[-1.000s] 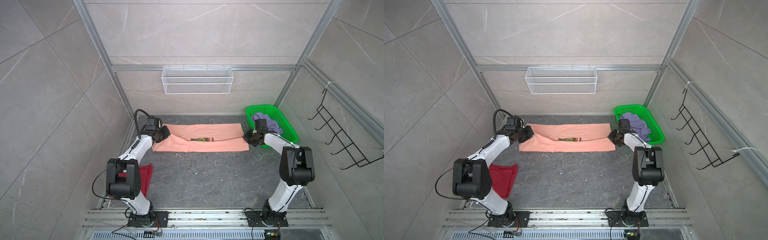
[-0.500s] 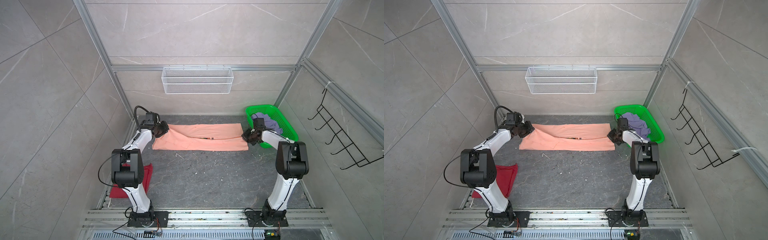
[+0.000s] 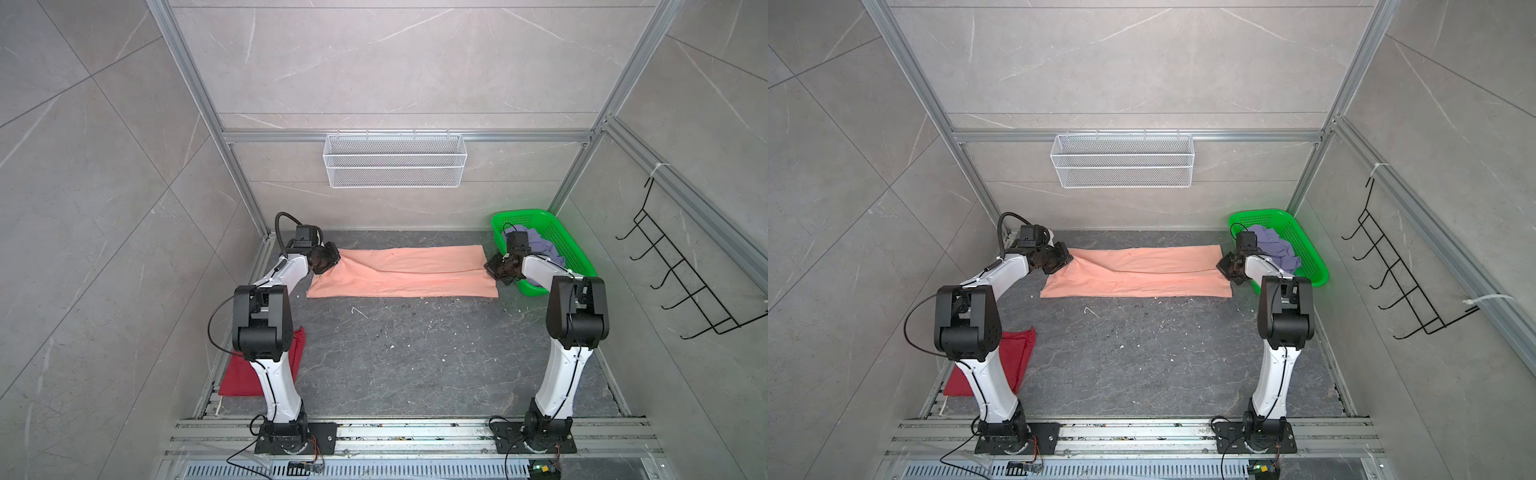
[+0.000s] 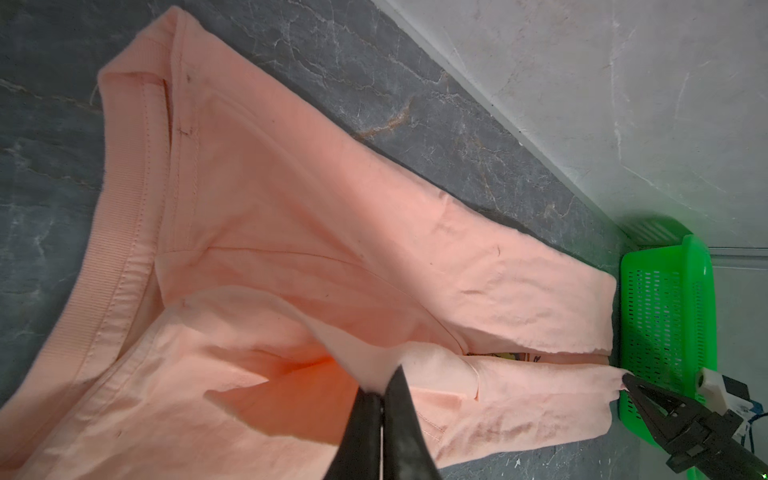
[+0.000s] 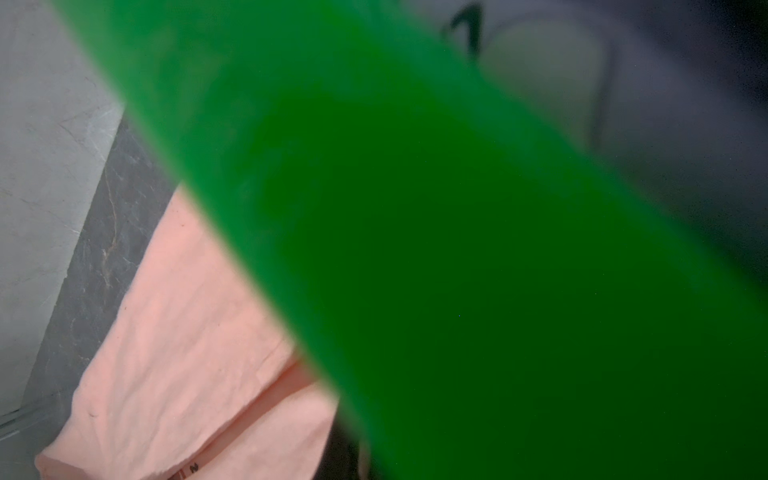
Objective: Fold and stack the t-shirts
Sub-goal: 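Lower the folded hem onto the far edge and open both grippers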
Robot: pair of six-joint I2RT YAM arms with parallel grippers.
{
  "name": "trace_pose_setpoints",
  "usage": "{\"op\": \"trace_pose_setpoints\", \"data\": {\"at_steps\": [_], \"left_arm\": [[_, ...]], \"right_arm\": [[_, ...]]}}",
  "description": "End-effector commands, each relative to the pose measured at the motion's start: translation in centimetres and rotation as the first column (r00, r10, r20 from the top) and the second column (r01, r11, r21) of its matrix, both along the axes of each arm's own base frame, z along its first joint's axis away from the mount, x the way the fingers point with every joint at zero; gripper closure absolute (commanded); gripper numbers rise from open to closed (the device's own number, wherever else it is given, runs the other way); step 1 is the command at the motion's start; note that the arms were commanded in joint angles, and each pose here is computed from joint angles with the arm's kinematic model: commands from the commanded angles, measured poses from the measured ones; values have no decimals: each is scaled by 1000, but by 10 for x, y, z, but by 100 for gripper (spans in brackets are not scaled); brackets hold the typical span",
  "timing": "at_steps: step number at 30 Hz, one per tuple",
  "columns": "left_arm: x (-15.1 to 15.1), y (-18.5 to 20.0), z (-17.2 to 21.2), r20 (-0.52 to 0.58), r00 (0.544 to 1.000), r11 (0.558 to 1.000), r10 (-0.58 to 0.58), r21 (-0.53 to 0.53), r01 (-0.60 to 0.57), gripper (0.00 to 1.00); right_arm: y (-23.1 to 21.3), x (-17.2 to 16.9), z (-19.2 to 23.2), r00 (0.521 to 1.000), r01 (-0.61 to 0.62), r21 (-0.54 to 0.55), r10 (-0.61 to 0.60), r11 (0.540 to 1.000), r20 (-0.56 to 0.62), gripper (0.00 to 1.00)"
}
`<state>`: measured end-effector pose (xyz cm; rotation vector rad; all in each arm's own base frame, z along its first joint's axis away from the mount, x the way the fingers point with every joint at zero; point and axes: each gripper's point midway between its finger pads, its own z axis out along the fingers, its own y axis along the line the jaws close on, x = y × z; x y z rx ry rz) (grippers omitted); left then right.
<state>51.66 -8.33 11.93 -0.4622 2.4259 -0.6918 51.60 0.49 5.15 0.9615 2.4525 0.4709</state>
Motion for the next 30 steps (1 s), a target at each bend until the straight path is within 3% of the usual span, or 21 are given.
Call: {"op": "trace_pose_setpoints", "data": {"at_steps": [1, 7, 18, 24, 30], "left_arm": [[14, 4, 12, 49, 999, 1000, -5, -10, 5, 100], [23, 9, 5, 42, 999, 999, 13, -36, -12, 100], [42, 7, 1, 41, 999, 994, 29, -103, -24, 100], [54, 7, -8, 14, 999, 990, 44, -131, -42, 100], [60, 14, -21, -24, 996, 985, 90, -144, -92, 83]], "right_arm": [[-2, -5, -21, 997, 20, 16, -19, 1000, -77, 85], [5, 8, -3, 1000, -8, 54, 8, 999, 6, 62], [27, -4, 43, 980, -124, 91, 108, 988, 169, 59], [39, -16, 57, 951, -212, 55, 193, 976, 242, 57], [38, 10, 79, 917, -262, -1, 249, 965, 312, 55]]}}
